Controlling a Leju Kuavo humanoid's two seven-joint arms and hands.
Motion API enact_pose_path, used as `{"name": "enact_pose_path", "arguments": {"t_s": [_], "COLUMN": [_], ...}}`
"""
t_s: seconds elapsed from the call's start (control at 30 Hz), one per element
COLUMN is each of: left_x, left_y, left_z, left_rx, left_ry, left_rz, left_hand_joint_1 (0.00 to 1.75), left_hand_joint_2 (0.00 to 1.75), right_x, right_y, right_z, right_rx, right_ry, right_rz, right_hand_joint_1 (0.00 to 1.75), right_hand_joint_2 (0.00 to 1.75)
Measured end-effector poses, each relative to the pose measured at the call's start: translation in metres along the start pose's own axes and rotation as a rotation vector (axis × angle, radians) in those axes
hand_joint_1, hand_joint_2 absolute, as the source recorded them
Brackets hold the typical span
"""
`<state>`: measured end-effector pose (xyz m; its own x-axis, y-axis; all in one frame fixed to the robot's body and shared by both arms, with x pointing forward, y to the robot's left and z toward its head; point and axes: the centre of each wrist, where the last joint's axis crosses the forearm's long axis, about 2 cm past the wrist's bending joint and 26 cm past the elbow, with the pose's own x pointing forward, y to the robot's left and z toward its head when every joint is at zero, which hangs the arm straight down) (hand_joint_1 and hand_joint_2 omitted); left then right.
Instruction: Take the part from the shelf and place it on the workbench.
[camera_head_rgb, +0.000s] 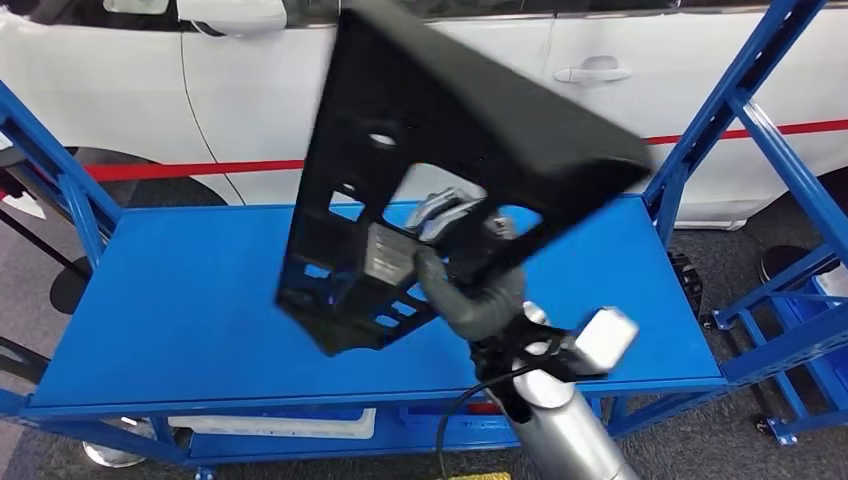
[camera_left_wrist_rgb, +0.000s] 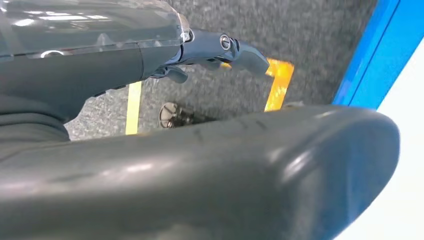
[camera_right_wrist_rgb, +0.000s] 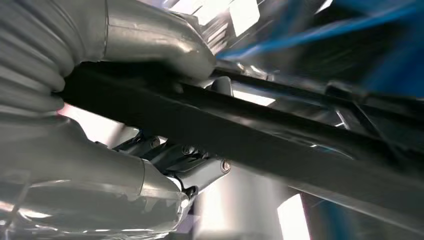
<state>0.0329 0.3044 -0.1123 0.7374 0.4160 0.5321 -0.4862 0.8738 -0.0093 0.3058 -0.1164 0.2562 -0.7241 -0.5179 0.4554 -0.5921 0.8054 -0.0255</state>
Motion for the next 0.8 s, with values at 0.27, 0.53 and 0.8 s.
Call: {"name": "enact_pose_path", "arguments": {"t_s": [0.27,0.53,0.8], "left_x": [0.002,0.004,0.01], "left_y": [-0.005,-0.008,-0.009], "left_z": [-0.001,-0.002,-0.005], "left_rx": [0.014,0.007,0.01], "left_ry": [0.035,0.035,0.033], "left_rz": [-0.004,-0.008,-0.016], "left_hand_joint_1": [0.0,0.0,0.0], "left_hand_joint_2": [0.0,0.0,0.0], "right_x": [0.053,0.063,0.063], "right_y": [-0.021,-0.025,-0.038], "right_z": [-0.023,-0.033,-0.022], "right_rx": [0.1,0.143,0.184], "right_ry": [-0.12,-0.121,-0.091], "right_rz": [-0.287,-0.3,-0.214], "right_hand_joint_1": [1.27,1.27,1.27], "right_hand_joint_2": [1.75,1.75,1.75]}}
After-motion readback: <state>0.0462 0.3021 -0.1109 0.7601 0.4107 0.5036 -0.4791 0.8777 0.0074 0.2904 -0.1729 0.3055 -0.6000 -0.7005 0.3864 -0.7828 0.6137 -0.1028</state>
